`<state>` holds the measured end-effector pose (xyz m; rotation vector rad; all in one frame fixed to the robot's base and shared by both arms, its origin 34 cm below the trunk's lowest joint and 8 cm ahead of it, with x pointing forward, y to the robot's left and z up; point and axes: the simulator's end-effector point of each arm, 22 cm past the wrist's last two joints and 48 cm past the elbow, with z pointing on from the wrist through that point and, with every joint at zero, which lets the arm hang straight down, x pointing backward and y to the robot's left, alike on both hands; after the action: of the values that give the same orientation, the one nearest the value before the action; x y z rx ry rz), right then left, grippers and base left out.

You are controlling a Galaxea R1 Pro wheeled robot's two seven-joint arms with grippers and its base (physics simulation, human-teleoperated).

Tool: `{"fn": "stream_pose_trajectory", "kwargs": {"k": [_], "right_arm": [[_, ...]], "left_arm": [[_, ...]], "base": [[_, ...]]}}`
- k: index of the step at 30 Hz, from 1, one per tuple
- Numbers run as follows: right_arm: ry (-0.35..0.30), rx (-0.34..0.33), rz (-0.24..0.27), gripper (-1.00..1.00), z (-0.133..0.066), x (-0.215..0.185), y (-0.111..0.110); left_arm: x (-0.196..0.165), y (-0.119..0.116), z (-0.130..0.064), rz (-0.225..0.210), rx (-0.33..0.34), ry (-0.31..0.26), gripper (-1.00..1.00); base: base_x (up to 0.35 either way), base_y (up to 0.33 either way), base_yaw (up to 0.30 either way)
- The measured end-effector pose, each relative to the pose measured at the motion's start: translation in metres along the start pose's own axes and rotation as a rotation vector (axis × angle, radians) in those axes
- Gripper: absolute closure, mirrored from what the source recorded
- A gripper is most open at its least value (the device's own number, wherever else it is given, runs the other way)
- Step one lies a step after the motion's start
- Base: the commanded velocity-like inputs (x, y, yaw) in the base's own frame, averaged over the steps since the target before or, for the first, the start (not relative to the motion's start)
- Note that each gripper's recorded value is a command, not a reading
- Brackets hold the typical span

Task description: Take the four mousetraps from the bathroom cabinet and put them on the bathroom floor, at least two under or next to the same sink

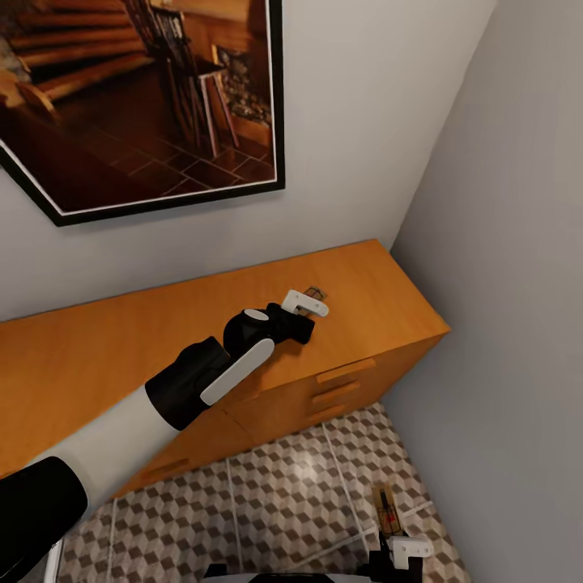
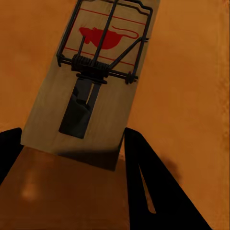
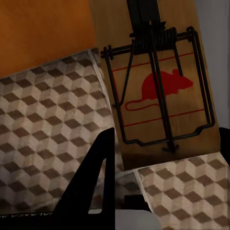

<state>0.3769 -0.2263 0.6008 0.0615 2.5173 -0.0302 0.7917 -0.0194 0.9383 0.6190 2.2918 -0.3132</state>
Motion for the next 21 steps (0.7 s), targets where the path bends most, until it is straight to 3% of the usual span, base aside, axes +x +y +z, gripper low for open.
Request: {"fn": "stream_pose_trajectory", "kwargs": {"k": [21], "right_arm": [[0.000,0.000,0.000,1.00,0.0000,0.0000,0.0000]], "left_arm": [[0.0060,0.0091,0.0012,0.003,-0.015,0.011,1.00]], "base": [[-0.330,-0.073,0.000]]}}
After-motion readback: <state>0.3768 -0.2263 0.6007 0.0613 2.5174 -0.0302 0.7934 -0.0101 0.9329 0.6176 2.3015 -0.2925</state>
